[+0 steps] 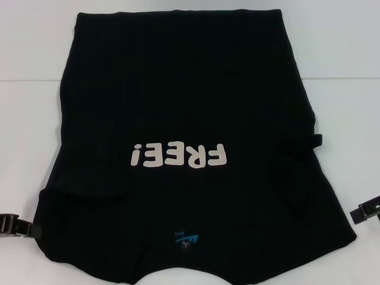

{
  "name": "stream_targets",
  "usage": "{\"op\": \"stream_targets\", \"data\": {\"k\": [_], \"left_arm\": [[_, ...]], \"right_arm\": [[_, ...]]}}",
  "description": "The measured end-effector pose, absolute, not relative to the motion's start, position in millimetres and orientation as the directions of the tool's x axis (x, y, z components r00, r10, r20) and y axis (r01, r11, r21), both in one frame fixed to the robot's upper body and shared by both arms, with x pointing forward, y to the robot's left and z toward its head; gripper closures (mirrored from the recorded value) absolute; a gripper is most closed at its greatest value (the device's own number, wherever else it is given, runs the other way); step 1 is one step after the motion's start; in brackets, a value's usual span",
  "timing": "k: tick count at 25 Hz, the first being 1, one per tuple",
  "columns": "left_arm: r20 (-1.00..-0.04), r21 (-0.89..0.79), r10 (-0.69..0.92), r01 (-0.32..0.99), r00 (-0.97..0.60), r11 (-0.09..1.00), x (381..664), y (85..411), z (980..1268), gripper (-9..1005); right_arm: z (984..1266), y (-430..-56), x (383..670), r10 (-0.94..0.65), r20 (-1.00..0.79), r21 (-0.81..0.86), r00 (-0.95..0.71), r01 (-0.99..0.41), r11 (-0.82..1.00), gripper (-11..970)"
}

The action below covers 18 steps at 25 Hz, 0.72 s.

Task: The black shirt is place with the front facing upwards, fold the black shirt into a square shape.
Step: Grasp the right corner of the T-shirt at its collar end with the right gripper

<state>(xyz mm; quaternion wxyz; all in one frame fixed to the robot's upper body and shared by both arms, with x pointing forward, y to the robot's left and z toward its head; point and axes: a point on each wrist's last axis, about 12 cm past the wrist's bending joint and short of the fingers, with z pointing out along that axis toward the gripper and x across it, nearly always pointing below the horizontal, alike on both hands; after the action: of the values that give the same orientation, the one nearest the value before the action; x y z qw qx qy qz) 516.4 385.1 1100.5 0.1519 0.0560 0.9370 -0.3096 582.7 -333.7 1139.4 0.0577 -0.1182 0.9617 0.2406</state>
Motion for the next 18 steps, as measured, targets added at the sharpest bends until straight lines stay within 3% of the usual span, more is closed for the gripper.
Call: {"op": "stream_targets", "data": {"k": [18], "left_arm": [[-0.328, -0.559, 0.013, 0.205, -0.945, 0.803, 519, 384, 1102, 968]], "right_arm": [[1113, -317, 581, -0.22, -0.169, 0.467, -0.961, -0.275, 0.84, 109]]}}
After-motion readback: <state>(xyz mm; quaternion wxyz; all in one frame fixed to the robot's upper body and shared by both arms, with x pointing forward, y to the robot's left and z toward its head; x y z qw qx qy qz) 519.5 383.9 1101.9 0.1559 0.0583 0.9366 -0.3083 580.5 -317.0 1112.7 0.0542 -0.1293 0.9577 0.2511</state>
